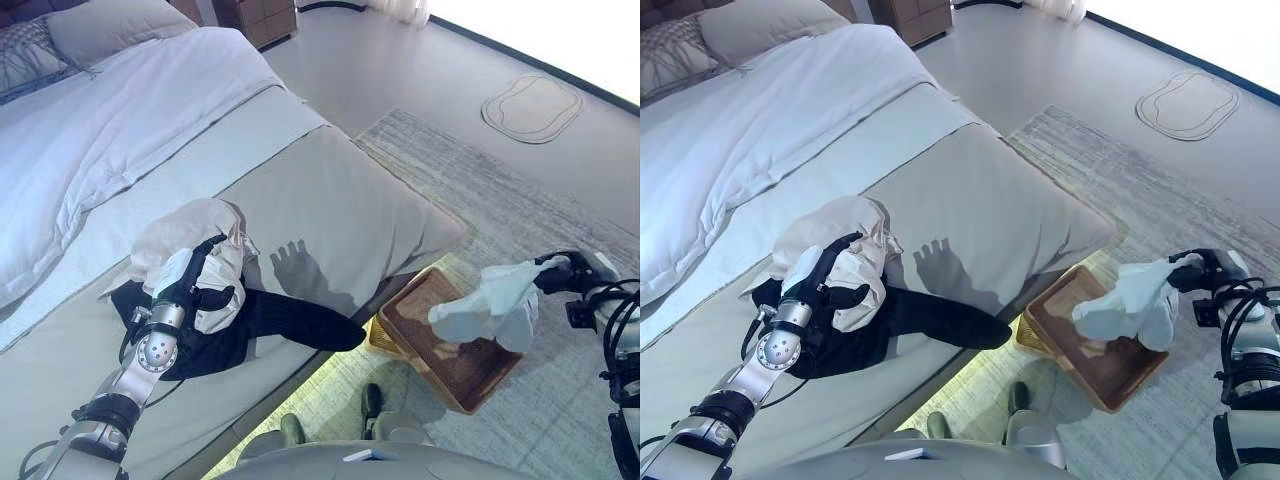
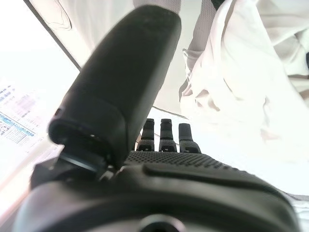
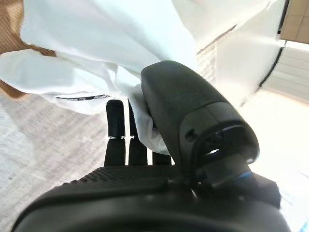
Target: Pick up the clothes from the bed and place them into the basket
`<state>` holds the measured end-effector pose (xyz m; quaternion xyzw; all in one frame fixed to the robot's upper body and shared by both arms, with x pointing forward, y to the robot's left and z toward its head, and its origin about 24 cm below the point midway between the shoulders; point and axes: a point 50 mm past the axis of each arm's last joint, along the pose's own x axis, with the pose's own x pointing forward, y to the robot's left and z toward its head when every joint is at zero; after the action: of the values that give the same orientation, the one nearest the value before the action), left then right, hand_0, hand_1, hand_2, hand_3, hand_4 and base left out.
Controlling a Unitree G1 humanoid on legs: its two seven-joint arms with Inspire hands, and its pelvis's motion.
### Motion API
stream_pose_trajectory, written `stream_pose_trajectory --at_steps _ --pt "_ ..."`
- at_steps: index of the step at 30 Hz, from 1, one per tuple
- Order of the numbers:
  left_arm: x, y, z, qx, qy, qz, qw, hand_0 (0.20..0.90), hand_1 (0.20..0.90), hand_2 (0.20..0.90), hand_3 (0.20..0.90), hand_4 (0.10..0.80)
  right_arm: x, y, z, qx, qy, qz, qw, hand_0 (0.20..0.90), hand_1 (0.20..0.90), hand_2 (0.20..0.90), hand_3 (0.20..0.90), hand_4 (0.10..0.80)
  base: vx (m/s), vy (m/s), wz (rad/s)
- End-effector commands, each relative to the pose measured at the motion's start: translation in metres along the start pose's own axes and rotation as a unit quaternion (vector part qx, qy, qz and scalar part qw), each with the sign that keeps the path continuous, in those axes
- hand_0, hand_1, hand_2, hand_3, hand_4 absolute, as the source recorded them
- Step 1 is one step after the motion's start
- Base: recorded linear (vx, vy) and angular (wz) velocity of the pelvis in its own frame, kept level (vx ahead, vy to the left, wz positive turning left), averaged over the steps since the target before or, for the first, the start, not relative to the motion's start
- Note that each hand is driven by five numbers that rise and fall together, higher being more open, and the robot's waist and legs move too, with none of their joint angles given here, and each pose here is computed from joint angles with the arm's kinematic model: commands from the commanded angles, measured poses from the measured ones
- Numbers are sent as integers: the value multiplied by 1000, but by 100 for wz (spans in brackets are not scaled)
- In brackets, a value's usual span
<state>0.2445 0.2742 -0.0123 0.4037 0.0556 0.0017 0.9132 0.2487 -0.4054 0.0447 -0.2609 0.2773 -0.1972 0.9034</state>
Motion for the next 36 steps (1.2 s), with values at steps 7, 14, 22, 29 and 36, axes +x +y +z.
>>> stream_pose_trajectory --at_steps 7,14,22,29,36 --pt "15 28 23 -14 -64 45 997 900 900 900 900 800 7 -8 32 -2 -56 -21 998 300 300 300 200 100 -5 -19 1" --pt "17 28 30 -19 -79 48 996 900 900 900 900 800 7 -9 12 -11 -10 -49 999 900 900 900 900 800 -15 2 1" --pt "19 25 35 -20 -89 53 994 900 900 900 900 800 7 -8 5 -10 6 -53 999 900 900 900 900 800 0 3 1" --pt "18 24 36 -19 -91 51 994 900 900 900 900 800 6 -9 3 -14 1 -59 998 900 900 900 900 800 0 0 0" --pt "16 21 34 -20 -84 53 995 900 900 900 900 800 4 -11 8 -10 -22 -80 997 900 900 900 900 800 0 0 0"
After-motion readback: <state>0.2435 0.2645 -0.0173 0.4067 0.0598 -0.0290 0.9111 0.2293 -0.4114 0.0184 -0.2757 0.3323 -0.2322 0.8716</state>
